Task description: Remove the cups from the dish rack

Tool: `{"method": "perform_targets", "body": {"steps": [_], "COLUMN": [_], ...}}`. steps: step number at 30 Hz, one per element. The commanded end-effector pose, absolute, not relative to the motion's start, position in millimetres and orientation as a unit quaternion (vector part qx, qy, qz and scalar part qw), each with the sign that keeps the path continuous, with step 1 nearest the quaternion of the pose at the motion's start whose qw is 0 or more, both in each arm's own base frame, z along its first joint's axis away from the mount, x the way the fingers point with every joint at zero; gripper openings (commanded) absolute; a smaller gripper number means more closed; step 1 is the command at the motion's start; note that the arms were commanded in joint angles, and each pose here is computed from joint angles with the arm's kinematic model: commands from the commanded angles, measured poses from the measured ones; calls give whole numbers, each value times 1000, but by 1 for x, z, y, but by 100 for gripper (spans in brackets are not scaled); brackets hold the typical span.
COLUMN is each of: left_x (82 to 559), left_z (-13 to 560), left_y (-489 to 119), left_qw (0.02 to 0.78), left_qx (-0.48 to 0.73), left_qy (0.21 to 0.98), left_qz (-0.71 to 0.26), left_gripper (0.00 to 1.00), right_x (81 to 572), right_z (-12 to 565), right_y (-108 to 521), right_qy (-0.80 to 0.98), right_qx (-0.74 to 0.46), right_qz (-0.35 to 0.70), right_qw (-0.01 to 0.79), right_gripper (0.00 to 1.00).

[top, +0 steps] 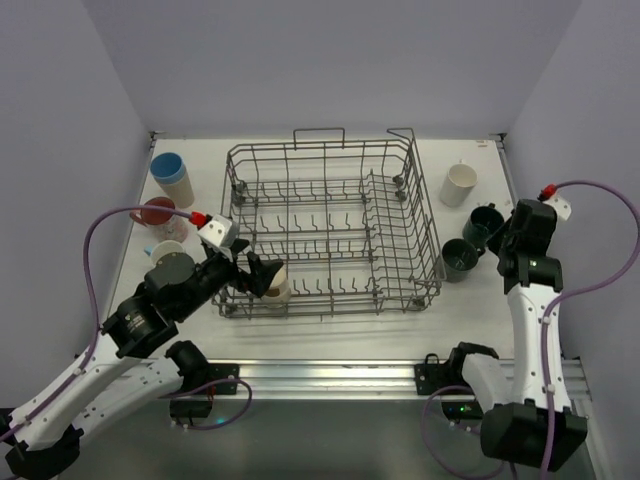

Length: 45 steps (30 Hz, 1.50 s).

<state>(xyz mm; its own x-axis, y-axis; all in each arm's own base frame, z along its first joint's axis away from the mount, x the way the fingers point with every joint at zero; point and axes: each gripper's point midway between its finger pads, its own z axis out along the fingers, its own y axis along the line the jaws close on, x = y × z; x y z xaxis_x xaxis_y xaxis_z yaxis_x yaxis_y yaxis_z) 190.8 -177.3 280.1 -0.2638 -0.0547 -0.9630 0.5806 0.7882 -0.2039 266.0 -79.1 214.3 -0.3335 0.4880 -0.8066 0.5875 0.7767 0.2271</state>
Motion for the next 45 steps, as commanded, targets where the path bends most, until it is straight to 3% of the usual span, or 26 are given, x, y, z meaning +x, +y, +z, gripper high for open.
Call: {"method": "perform_targets", "body": {"steps": [1, 10, 23, 27, 31, 38, 45], "left_x": [188, 192, 195, 197, 199, 202, 206], "left_z": [278, 265, 260, 258, 254, 249, 233], "left_y": [-175, -164, -163, -162, -165, -164, -171], "left_qw": [587, 579, 574, 572, 564, 560, 527], "left_qx": [199, 177, 172, 170, 174, 170, 185], "left_qy": [738, 759, 765, 769, 775, 781, 804], "left_qz": [-267, -239, -234, -229, -227, -218, -204], "left_gripper": [100, 100, 100, 100, 100, 100, 100], "right_x": [282, 292, 281, 280, 283, 288, 279], "right_z": [218, 128, 74, 77, 96, 152, 252], "right_y": [-81, -91, -97, -101, -103, -94, -64], "right_qy": [816, 869, 883, 879, 868, 838, 765], "right_qx": [329, 361, 376, 379, 381, 380, 351], "right_qz": [-20, -22, -48, -61, -61, -22, 67], "right_qw": [474, 338, 277, 282, 313, 391, 536], "right_gripper": [0, 0, 1, 21, 60, 68, 96]}}
